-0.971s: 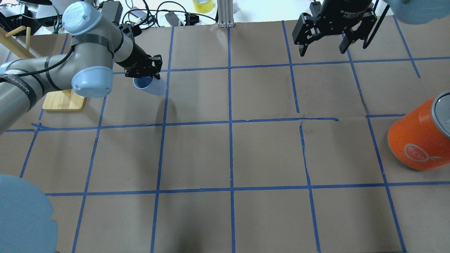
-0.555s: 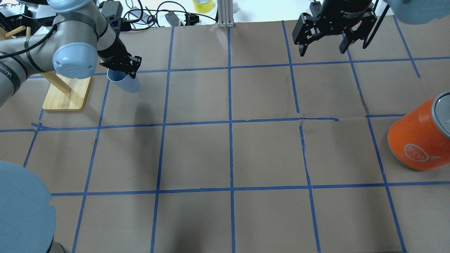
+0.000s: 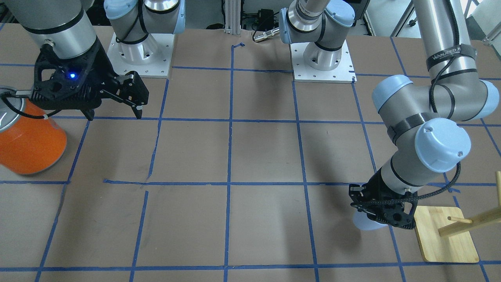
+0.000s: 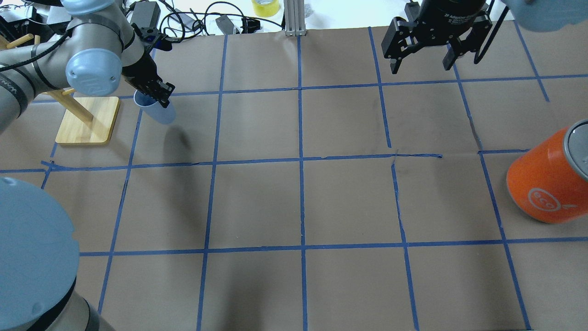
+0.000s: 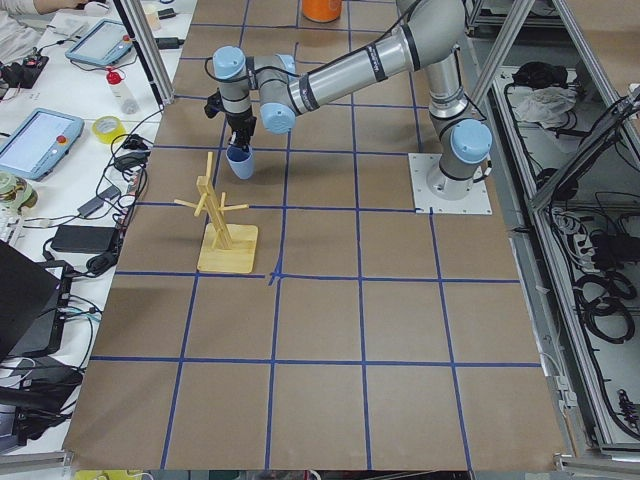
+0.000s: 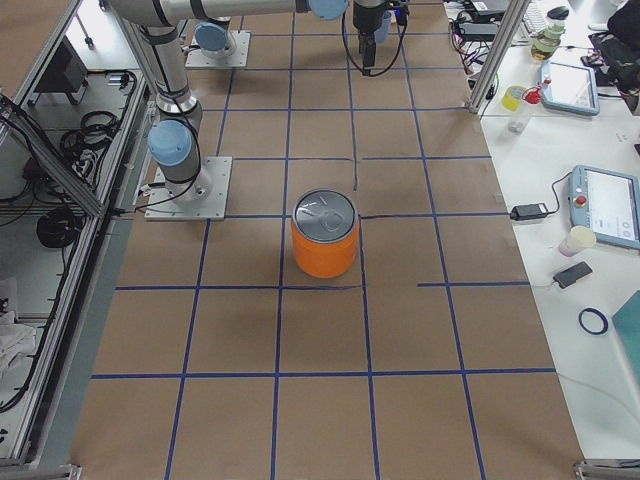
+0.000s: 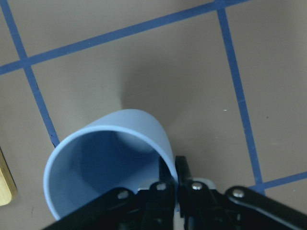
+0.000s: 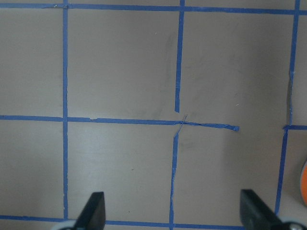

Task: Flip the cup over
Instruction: 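Rotate the cup upright with the left gripper and lower it onto the table, then open the left gripper to release the upright cup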

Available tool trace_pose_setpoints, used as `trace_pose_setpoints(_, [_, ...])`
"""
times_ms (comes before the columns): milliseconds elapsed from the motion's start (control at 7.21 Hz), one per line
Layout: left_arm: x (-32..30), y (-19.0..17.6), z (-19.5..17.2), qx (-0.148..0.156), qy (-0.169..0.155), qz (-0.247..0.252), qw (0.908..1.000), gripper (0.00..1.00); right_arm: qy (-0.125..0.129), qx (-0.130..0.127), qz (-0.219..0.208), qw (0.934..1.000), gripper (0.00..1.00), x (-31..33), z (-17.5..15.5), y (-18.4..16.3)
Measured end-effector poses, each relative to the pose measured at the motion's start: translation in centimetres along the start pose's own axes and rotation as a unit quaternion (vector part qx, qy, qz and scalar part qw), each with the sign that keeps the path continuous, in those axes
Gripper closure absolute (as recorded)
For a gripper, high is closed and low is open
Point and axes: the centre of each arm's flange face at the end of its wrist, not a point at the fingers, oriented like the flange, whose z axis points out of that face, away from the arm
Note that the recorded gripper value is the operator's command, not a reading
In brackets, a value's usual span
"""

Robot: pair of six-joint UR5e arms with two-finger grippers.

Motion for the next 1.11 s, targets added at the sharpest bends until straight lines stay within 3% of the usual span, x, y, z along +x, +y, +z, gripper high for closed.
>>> trace_pose_setpoints(139, [0.0, 0.0, 0.9, -0.005, 0.006, 0.008, 0.9999, 0.94, 0.000, 0.000, 0.000, 1.0000, 0.00, 0.0, 0.0, 0.0])
trace_pose_setpoints(277, [-0.1, 0.1, 1.4, -0.009, 0.008, 0.010, 0.9999, 0.58, 0.000, -0.001, 0.000, 1.0000, 0.00, 0.0, 0.0, 0.0])
trace_pose_setpoints(416, [-0.1, 0.1, 1.7, -0.011, 0.007, 0.009, 0.9999, 0.40, -0.001, -0.001, 0.000, 1.0000, 0.00, 0.0, 0.0, 0.0])
trace_pose_setpoints(555, [-0.1, 0.1, 1.9, -0.011, 0.008, 0.007, 0.9999, 0.11, -0.001, -0.001, 0.000, 1.0000, 0.00, 0.0, 0.0, 0.0])
trace_pose_setpoints(1109, [0.3, 0.2, 1.2, -0.011, 0.009, 0.000, 0.9999, 0.00, -0.001, 0.000, 0.000, 1.0000, 0.00, 0.0, 0.0, 0.0])
